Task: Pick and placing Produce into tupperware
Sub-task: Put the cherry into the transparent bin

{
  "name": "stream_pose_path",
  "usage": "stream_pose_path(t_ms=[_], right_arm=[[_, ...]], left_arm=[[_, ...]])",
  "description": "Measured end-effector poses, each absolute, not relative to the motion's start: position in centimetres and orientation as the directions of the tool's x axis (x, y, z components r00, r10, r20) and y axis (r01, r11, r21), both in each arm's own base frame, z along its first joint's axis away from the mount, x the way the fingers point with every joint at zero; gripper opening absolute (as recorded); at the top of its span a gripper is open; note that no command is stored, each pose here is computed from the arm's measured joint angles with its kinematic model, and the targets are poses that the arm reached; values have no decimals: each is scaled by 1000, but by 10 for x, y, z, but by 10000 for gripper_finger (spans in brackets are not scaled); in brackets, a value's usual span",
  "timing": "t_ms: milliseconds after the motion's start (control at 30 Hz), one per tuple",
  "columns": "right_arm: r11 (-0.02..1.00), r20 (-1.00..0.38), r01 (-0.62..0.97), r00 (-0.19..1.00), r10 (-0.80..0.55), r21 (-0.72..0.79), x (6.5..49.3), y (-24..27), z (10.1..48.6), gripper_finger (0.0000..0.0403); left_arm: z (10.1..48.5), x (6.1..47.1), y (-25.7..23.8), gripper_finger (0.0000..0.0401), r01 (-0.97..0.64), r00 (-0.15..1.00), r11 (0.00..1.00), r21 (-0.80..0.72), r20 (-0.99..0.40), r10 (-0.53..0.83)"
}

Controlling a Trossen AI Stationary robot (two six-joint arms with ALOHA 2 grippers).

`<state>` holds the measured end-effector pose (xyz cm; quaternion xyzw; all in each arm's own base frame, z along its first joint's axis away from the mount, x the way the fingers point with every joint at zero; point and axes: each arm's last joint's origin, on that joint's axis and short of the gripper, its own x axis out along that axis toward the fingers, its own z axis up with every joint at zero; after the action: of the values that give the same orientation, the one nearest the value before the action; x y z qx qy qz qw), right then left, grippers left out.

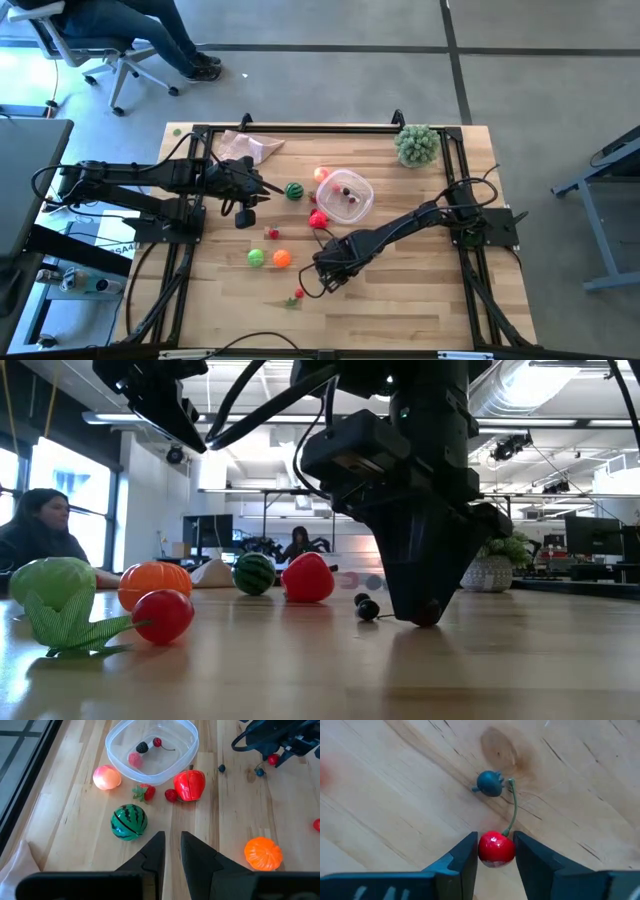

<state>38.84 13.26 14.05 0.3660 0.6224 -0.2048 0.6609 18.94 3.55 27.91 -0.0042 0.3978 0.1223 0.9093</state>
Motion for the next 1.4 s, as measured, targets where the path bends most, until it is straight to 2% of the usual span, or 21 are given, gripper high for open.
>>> stream_pose_path(t_ms=[267,700,900,1067,1400], right_arm=[[649,-974,727,136,183,223,388,132,140,100],[690,-981,699,107,162,190,380,130,150,99],[721,-984,669,100,150,178,368,122,179,99],[723,-979,662,173,112,199,356,109,219,99],[673,-921,716,365,-133,187,324,34,299,99]], left_arm=[[279,189,36,51,-226,654,970,90,-724,219],[279,189,36,51,-226,653,970,90,-725,219],[279,189,36,51,-226,653,970,89,-725,219],[279,189,36,51,-225,653,970,90,-725,219],[279,189,36,51,-226,653,970,90,-725,219]])
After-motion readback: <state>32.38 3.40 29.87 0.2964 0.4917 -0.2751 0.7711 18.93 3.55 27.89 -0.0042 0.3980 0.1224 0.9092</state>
